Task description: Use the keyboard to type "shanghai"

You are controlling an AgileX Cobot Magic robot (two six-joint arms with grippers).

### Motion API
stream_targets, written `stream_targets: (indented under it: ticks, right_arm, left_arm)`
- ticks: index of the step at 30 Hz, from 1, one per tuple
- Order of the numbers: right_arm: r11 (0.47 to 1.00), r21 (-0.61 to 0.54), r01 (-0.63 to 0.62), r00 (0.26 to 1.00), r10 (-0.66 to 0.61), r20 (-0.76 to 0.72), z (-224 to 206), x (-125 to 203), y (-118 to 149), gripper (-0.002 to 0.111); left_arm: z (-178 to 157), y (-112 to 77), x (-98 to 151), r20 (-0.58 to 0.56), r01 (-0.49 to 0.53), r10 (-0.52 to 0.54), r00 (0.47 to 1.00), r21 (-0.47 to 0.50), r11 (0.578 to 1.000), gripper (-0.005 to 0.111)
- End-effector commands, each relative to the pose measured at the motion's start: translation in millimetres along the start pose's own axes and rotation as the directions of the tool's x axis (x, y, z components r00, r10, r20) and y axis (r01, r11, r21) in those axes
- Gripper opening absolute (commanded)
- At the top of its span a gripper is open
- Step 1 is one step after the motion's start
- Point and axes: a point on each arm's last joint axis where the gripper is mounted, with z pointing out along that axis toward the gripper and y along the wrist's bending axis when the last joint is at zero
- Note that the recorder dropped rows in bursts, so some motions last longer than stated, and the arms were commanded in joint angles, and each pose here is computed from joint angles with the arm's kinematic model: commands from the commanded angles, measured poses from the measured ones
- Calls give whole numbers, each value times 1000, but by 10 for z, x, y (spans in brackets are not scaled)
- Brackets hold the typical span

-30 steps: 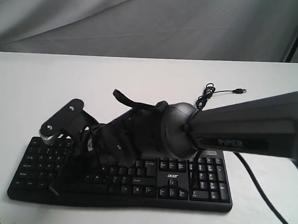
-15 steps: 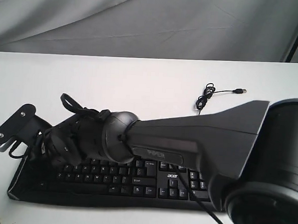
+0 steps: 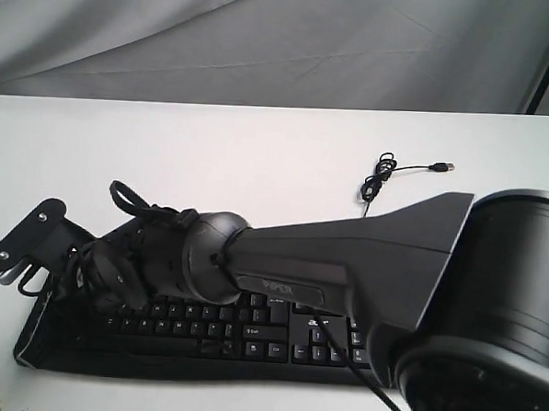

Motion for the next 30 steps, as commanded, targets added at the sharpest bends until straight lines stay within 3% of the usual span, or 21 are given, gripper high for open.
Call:
stream_targets:
  ticks: [1,10,22,30]
  right_arm:
    - [1000,0,13,1000,-13,6,-47,-46,-3,0]
    - [999,28,30,998,-32,58,-478,-229,-27,0]
    - [981,112,-157,987,155,34,-919,690,-353,0]
    - [973,146,-178,982,167,84,-886,820,-433,0]
  left_arm:
    - [1,-2,8,4,1,-1,1000,4,1000,0]
    - [1,-2,8,4,1,-1,1000,4,1000,0]
    - [1,-2,8,4,1,-1,1000,4,1000,0]
    - [1,-2,8,4,1,-1,1000,4,1000,0]
